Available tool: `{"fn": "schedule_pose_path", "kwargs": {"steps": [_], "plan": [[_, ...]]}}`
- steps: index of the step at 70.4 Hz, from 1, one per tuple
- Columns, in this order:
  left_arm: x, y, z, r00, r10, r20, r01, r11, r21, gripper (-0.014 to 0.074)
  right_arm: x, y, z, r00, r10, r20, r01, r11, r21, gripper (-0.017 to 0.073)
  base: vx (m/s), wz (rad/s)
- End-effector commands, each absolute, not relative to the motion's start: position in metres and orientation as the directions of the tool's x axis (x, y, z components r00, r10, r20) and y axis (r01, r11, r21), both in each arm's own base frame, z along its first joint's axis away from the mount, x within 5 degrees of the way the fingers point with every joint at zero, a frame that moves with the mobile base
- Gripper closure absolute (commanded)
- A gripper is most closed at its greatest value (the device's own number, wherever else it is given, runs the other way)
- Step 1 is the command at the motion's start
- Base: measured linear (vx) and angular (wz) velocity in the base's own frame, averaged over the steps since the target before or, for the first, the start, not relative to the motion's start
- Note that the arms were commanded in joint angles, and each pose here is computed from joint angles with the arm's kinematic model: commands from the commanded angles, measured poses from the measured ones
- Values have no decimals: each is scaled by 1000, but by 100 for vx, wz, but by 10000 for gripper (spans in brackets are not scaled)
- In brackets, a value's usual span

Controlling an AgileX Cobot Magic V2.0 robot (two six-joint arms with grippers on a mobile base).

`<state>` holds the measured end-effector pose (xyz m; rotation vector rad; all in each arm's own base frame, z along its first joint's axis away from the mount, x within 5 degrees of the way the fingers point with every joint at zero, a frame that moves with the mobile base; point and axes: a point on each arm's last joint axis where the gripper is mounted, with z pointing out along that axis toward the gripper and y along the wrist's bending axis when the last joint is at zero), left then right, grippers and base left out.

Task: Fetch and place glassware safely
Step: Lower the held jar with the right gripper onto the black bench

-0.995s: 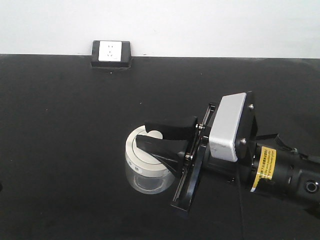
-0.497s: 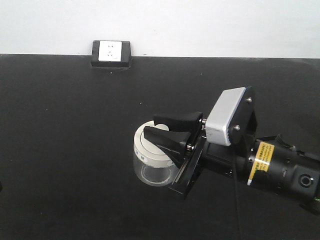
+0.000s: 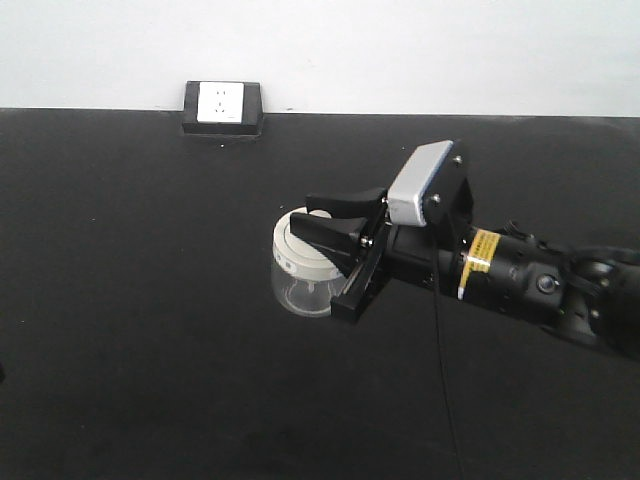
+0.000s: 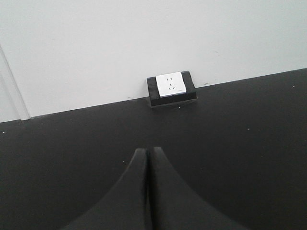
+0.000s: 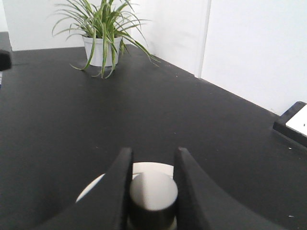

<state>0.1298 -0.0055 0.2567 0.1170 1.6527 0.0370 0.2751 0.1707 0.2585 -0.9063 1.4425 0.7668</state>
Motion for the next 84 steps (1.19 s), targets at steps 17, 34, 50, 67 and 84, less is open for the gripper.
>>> {"fn": "schedule_pose_path", "kwargs": {"steps": [17, 34, 50, 67, 84], "plan": [[131, -6, 272, 18, 82, -996, 49, 995, 83, 601, 312, 188, 250, 89, 4, -996, -931, 356, -81, 560, 0, 0], [131, -6, 272, 18, 82, -996, 49, 995, 83, 601, 325, 196, 206, 130, -13, -991, -941, 313, -127, 560, 0, 0], [131, -6, 272, 18, 82, -996, 49, 995, 83, 601, 332, 197, 177, 71, -33, -997, -941, 330, -78, 560, 0, 0], [131, -6, 272, 18, 82, -996, 49, 995, 83, 601, 335, 197, 165, 68, -43, -997, -937, 342, -79, 560, 0, 0], [131, -6, 272, 18, 82, -996, 49, 995, 83, 601, 340, 196, 158, 29, -26, -999, -918, 396, -37, 560, 0, 0]]}}
